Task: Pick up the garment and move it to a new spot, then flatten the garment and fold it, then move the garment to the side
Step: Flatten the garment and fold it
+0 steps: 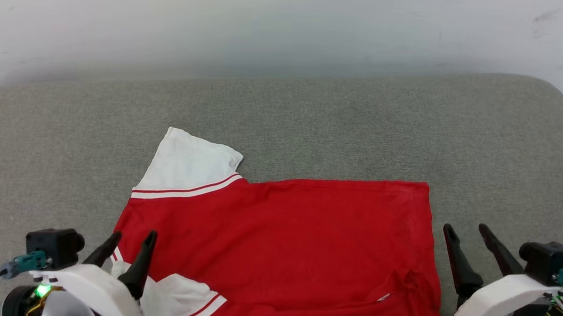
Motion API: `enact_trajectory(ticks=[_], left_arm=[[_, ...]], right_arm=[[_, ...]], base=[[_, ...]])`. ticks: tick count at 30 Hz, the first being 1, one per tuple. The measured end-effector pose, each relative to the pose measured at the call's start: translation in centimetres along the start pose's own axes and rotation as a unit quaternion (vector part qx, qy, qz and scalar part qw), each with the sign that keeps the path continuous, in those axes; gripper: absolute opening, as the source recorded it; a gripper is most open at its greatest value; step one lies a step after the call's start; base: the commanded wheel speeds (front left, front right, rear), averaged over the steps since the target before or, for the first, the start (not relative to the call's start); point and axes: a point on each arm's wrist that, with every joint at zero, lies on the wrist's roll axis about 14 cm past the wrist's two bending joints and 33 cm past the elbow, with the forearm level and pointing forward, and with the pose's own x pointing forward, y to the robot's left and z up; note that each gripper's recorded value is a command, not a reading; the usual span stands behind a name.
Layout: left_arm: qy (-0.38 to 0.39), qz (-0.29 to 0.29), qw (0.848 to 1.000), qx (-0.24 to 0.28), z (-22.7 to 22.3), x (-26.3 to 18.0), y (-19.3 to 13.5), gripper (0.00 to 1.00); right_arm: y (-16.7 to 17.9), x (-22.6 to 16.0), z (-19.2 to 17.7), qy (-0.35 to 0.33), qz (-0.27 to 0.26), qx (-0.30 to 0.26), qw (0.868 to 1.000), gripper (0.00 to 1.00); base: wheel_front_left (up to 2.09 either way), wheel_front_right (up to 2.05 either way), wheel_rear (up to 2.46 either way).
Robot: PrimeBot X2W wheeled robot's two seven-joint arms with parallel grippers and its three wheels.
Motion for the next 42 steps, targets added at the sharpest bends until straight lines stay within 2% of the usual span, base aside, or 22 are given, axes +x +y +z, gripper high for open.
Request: enact_trajectory(ticks=[8, 14, 19, 23, 26, 35, 42], left_arm=[[-0.124, -0.034, 0.991, 0.038, 4.6, 4.3, -3.5, 1.0], [-0.125, -0.045, 0.99, 0.04, 5.6, 9.8, -3.5, 1.0], [-0.062, -0.05, 0.996, 0.046, 5.3, 14.7, -2.3, 1.0], [0.029, -0.05, 0.996, 0.061, 4.0, 17.9, -1.2, 1.0], [0.102, -0.041, 0.991, 0.071, 2.8, 19.5, 0.1, 1.0], [0.272, 0.002, 0.958, 0.091, -0.8, 22.3, 4.0, 1.0], [0.369, 0.011, 0.925, 0.092, -3.4, 23.1, 4.9, 1.0]], right_arm=[[-0.3, 1.6, 3.3, -0.071, -0.021, -0.001, 0.997, 1.0], [-0.4, 3.8, 4.1, -0.082, -0.025, 0.003, 0.996, 1.0], [-1.0, 4.8, 3.6, -0.075, -0.034, 0.006, 0.997, 1.0], [-1.8, 5.0, 2.9, -0.068, -0.046, 0.009, 0.997, 1.0], [-2.5, 5.0, 2.5, -0.065, -0.056, 0.013, 0.996, 1.0], [-4.5, 4.7, 0.2, -0.048, -0.087, 0.037, 0.994, 1.0], [-5.7, 4.7, -1.7, -0.031, -0.106, 0.051, 0.993, 1.0]], base=[[0.0, 0.0, 0.0], [0.0, 0.0, 0.0], [0.0, 0.0, 0.0], [0.0, 0.0, 0.0], [0.0, 0.0, 0.0], [0.0, 0.0, 0.0], [0.0, 0.0, 0.0]])
